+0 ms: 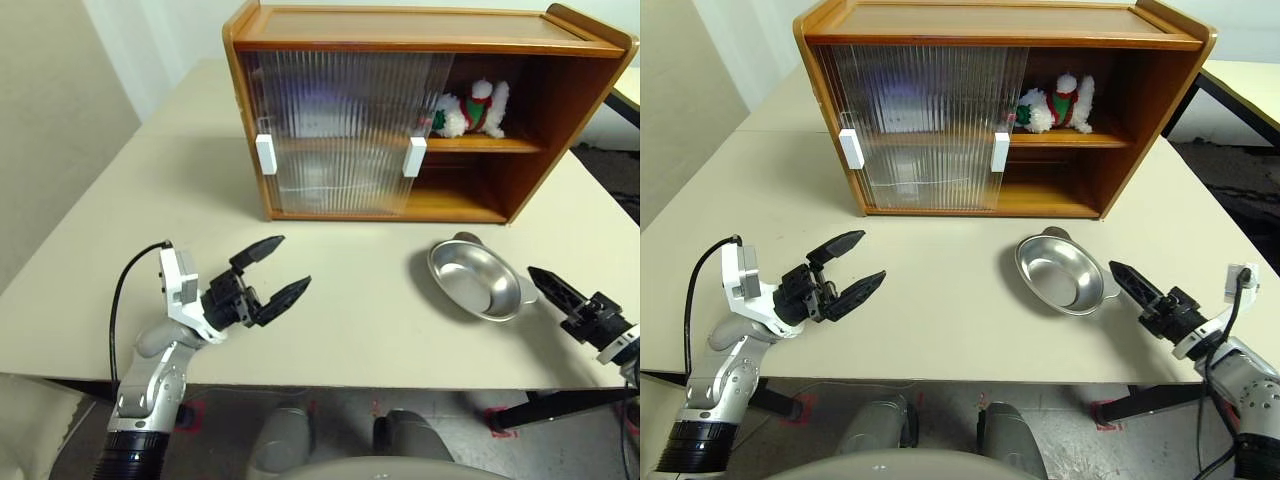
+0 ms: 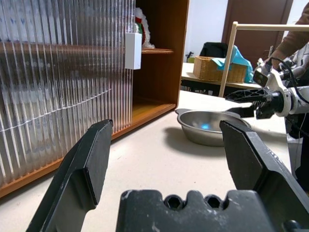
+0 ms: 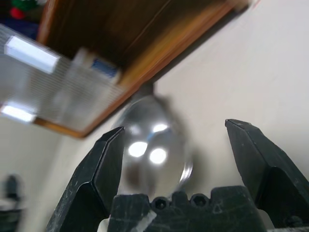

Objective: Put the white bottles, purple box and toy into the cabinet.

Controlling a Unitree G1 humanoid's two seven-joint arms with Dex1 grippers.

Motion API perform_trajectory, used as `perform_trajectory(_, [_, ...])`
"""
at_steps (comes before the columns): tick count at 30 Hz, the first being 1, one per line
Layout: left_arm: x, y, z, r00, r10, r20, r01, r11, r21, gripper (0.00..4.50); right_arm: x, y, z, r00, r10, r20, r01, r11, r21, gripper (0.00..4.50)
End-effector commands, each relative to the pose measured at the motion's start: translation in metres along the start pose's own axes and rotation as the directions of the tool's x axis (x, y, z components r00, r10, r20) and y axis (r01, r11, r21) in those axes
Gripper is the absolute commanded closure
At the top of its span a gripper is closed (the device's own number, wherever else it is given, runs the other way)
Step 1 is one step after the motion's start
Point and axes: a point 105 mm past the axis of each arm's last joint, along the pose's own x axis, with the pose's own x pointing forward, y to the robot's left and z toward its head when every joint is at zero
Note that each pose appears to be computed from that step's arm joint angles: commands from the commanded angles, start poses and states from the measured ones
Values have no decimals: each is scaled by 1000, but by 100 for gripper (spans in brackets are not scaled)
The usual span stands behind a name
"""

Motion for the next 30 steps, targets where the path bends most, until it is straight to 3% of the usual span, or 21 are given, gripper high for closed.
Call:
perform_trajectory(1, [-5, 2, -4, 1000, 11, -15, -11, 1000, 5, 0, 1, 8, -11, 998, 8, -65, -7, 1000, 15, 4])
perform_trajectory(4, [-5, 2, -4, 1000, 11, -15, -10, 1000, 10, 0, 3, 8, -9, 999, 9, -34, -8, 1000, 26, 65])
perform_trajectory(6, [-5, 3, -4, 1000, 11, -15, -11, 1000, 12, 0, 5, 11, -5, 1000, 23, -1, -23, 998, 52, 129])
perform_trajectory(14, [-5, 3, -3, 1000, 7, -17, -7, 1000, 18, 0, 2, 18, -9, 997, 64, -31, -61, 995, 82, 428])
perform_trajectory(17, [-4, 4, -2, 1000, 6, -15, -6, 1000, 19, 0, 2, 21, -8, 997, 73, -18, -71, 992, 102, 449])
perform_trajectory(23, [-1, 4, -1, 1000, 4, -12, -4, 1000, 20, 0, 9, 41, -5, 987, 158, 36, -162, 964, 209, 449])
perform_trajectory(30, [1, 3, 0, 1000, -3, -13, 4, 1000, 23, 0, 32, 54, 28, 953, 146, 265, -234, 911, 340, 449])
